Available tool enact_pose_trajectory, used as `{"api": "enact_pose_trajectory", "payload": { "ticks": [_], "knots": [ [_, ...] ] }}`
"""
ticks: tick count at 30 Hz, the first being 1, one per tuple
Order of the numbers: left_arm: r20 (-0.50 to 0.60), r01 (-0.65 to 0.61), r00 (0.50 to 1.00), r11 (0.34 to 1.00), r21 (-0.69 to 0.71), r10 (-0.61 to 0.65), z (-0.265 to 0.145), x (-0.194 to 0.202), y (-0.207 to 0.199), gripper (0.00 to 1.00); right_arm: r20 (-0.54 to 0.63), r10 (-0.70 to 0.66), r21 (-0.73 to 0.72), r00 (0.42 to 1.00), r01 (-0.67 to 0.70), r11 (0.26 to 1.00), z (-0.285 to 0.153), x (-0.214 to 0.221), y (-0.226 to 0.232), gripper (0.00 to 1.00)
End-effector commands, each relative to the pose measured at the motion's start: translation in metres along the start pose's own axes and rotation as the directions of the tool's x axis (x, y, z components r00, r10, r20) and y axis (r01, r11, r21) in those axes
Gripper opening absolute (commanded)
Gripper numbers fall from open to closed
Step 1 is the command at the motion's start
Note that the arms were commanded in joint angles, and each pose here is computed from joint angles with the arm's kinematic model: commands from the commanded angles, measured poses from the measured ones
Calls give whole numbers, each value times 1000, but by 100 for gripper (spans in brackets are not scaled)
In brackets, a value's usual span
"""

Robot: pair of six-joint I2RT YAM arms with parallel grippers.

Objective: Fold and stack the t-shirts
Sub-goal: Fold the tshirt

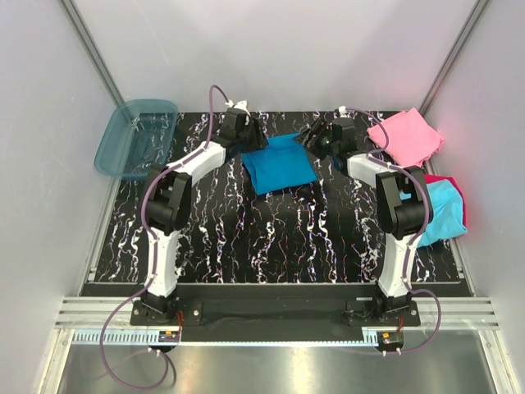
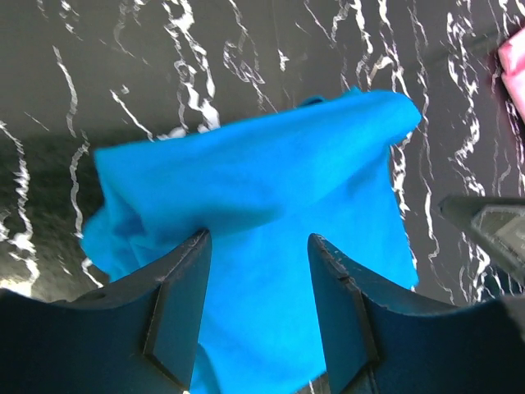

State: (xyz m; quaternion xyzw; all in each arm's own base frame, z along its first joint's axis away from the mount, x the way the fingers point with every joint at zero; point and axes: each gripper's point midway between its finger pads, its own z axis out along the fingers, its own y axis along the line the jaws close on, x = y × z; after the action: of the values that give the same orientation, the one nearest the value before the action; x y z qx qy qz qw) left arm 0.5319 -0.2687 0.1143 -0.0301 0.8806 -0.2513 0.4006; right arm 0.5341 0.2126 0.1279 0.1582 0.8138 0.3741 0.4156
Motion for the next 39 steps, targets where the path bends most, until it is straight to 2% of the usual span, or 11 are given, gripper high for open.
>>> {"api": "enact_pose_trajectory", "payload": {
  "ticks": [1, 8, 18, 23, 29, 30, 36, 39],
  "knots": [
    [27, -14, 1000, 1000, 11, 14, 3, -19, 3, 55, 43, -18, -11, 999, 18, 1000, -3, -15, -2, 69],
    [18, -2, 1000, 1000, -15, 2, 16, -10, 22, 56, 49, 33, 8, 998, -33, 999, -12, -5, -23, 69],
    [6, 30, 1000, 999, -22, -30, 41, -6, 42, 56, 81, 68, -1, 994, -68, 998, -73, 20, -28, 68],
    [5, 48, 999, 998, -27, -48, 45, -10, 48, 57, 104, 41, 7, 994, -42, 999, -96, 22, -25, 68],
    [45, 48, 998, 998, -36, -47, 8, -26, 42, 56, 107, 27, 27, 994, -31, 999, -97, 26, -35, 69],
    [83, 37, 996, 999, -25, -35, -11, -43, 31, 57, 110, 24, 31, 994, -28, 999, -94, 25, -36, 69],
    [181, -18, 983, 998, -55, 28, -89, -90, 13, 59, 120, 60, 59, 991, -67, 996, -75, 6, -57, 71],
    [179, -10, 984, 998, -58, 20, -114, -97, 14, 63, 126, 67, 60, 990, -75, 995, -67, -8, -61, 72]
  ]
}}
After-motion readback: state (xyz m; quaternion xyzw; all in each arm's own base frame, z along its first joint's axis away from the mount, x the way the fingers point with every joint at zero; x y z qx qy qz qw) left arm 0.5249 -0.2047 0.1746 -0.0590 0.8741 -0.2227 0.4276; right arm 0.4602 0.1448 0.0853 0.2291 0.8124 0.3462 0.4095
